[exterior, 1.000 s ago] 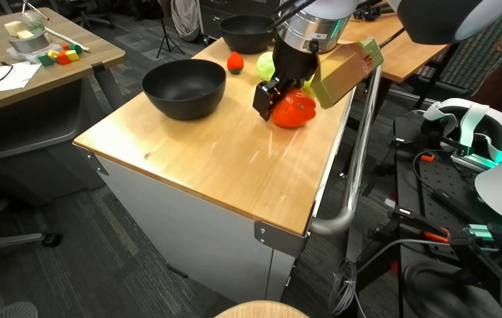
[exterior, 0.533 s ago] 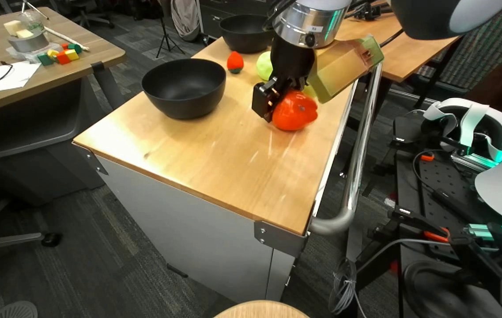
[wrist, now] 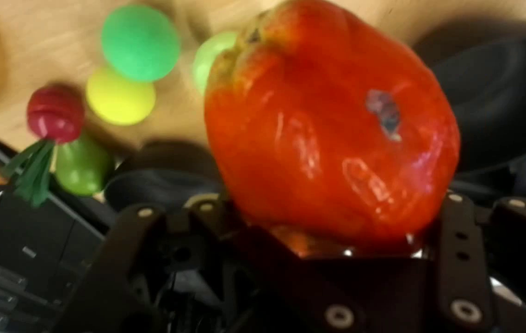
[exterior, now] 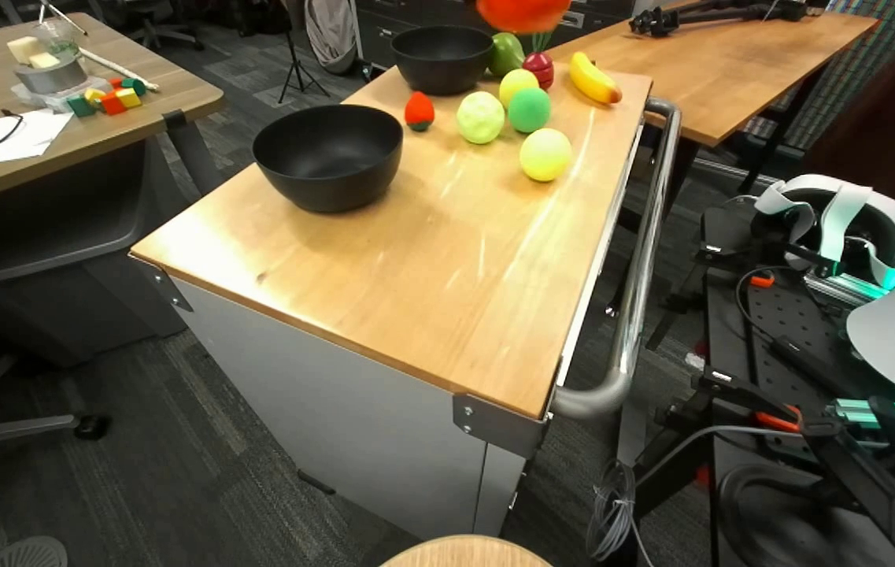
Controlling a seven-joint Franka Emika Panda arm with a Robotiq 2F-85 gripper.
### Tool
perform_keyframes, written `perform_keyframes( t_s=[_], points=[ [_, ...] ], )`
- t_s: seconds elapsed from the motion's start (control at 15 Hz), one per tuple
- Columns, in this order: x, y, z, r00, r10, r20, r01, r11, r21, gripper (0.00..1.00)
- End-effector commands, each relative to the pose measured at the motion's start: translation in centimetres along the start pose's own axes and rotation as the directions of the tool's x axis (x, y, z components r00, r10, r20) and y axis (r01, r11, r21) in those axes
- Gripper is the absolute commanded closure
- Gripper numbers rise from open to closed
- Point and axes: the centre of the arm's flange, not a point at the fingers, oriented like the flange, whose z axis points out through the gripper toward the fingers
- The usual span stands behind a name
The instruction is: Pick up the fruit toys from the table and put them in the two black bowls.
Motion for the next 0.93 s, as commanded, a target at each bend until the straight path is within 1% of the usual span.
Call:
perform_keyframes(
  t_s=[0.0, 0.2, 0.27, 0.33, 0.47, 0.67, 0.87],
  points=[
    [7.4, 6.0, -3.9, 0.986, 0.092, -0.140, -0.103, 0.992, -0.074, 0.59],
    [14.0, 11.5, -3.6, 0.958, 0.186, -0.217, -0.213, 0.971, -0.109, 0.59],
    [16.2, 12.7, -3.0, 0.948, 0.212, -0.238, -0.246, 0.961, -0.122, 0.59],
    [17.6, 13.6, -3.0, 0.939, 0.233, -0.254, -0.274, 0.952, -0.138, 0.59],
    [20.3, 14.3, -1.5, 0.923, 0.258, -0.285, -0.312, 0.937, -0.160, 0.59],
    [22.9, 14.7, 0.9, 0.907, 0.292, -0.304, -0.356, 0.916, -0.183, 0.59],
    [24.8, 14.2, 2.5, 0.888, 0.343, -0.307, -0.403, 0.902, -0.155, 0.59]
  ],
)
